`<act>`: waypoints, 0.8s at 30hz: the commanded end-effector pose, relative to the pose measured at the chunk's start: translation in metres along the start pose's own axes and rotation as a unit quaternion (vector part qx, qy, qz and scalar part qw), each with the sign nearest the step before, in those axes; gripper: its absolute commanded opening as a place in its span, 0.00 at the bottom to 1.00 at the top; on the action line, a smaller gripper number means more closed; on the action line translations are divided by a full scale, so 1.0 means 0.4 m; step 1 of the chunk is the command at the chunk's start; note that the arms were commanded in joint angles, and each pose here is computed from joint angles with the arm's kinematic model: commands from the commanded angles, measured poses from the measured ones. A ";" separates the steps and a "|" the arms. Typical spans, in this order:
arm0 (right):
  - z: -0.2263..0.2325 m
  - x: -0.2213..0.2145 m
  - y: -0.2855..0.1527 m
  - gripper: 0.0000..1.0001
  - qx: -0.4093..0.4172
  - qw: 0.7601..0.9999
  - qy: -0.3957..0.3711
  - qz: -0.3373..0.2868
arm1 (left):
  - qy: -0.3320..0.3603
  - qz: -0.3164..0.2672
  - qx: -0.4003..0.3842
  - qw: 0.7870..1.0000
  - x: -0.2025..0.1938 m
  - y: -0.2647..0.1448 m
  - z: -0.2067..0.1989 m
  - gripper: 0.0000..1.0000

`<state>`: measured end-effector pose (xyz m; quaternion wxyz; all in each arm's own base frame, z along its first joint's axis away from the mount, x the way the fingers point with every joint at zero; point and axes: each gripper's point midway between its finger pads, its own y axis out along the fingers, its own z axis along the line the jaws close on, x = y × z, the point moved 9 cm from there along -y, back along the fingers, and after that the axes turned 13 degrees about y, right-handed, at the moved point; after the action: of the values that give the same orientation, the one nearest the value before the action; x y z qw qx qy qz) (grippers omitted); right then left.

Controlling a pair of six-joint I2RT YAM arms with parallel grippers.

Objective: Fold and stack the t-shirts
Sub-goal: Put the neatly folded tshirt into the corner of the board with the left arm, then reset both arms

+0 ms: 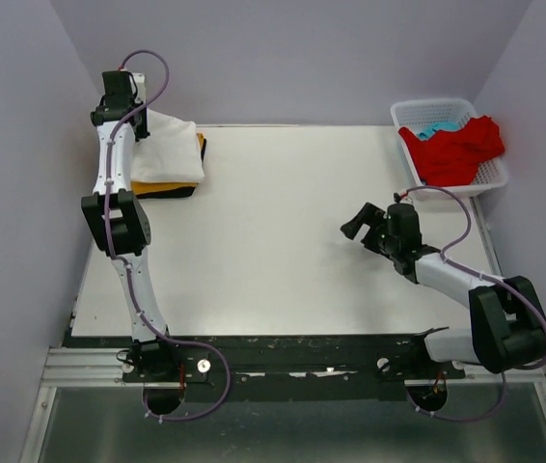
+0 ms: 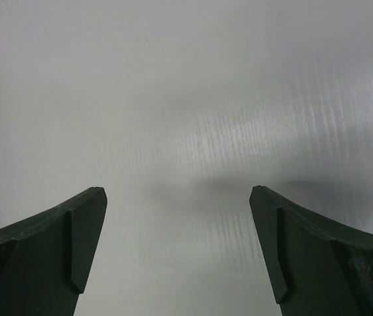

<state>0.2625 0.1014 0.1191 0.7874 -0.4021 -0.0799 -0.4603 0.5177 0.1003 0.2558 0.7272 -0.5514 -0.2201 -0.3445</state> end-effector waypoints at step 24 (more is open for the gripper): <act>-0.001 0.041 -0.256 1.00 0.000 0.992 0.004 -0.122 | -0.215 -0.159 -0.141 0.953 -0.106 -0.541 -0.391 0.99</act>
<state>0.2093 0.0769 0.2013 0.7502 -0.3390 -0.1606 -0.5445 0.3614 -0.0138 0.3821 0.5494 -0.5960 -0.4593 -0.3633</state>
